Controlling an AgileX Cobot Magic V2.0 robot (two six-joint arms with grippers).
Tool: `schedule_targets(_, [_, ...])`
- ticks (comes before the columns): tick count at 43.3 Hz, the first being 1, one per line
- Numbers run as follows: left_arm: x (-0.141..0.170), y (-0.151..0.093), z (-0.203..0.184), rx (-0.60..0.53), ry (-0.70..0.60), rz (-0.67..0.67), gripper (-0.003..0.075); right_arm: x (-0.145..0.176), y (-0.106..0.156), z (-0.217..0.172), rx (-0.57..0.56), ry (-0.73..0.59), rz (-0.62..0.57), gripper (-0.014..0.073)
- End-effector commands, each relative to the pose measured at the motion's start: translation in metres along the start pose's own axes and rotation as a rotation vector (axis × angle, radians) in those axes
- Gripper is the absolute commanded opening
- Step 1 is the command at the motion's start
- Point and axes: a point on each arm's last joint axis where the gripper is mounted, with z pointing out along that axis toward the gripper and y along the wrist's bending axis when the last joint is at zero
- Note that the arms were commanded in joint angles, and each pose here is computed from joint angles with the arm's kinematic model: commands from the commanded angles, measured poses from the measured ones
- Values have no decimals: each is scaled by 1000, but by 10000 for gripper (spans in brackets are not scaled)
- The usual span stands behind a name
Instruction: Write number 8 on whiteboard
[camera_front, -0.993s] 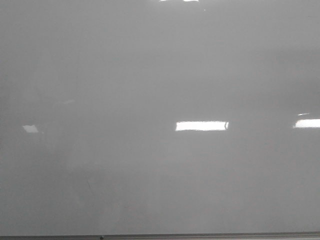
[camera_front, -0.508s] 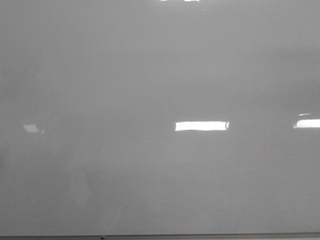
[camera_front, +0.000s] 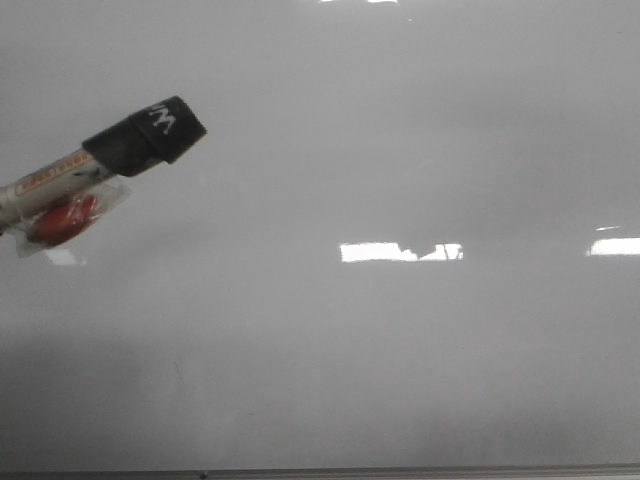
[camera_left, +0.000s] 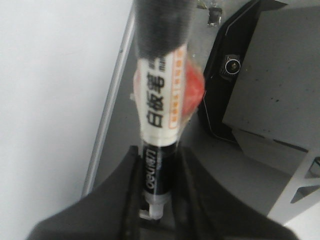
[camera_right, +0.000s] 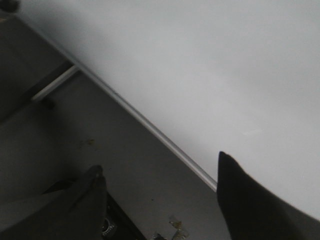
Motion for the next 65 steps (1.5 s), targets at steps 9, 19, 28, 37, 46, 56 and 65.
schedule_targets(9, [-18, -20, -11, -10, -49, 141, -21, -55, 33, 38, -285, -9, -247, 499])
schedule_targets(19, [-18, -21, -11, -10, -51, 145, -21, -92, 69, 82, -437, 35, -376, 499])
schedule_targets(28, [-19, -21, -11, -14, -57, 145, -21, -108, 88, 111, -490, 53, -424, 499])
schedule_targets(37, [-19, -21, -11, -14, -57, 145, -20, -111, 90, 129, -500, 82, -420, 496])
schedule_targets(46, [-20, -20, -11, -19, -64, 145, -20, -110, 90, 137, -494, 89, -414, 379])
schedule_targets(56, [-25, -17, -12, -63, -126, 101, 66, -111, 90, 137, -494, 83, -408, 32])
schedule_targets(65, [-27, -15, -13, -72, -149, 29, 575, -112, 88, 136, -483, 71, -404, -59])
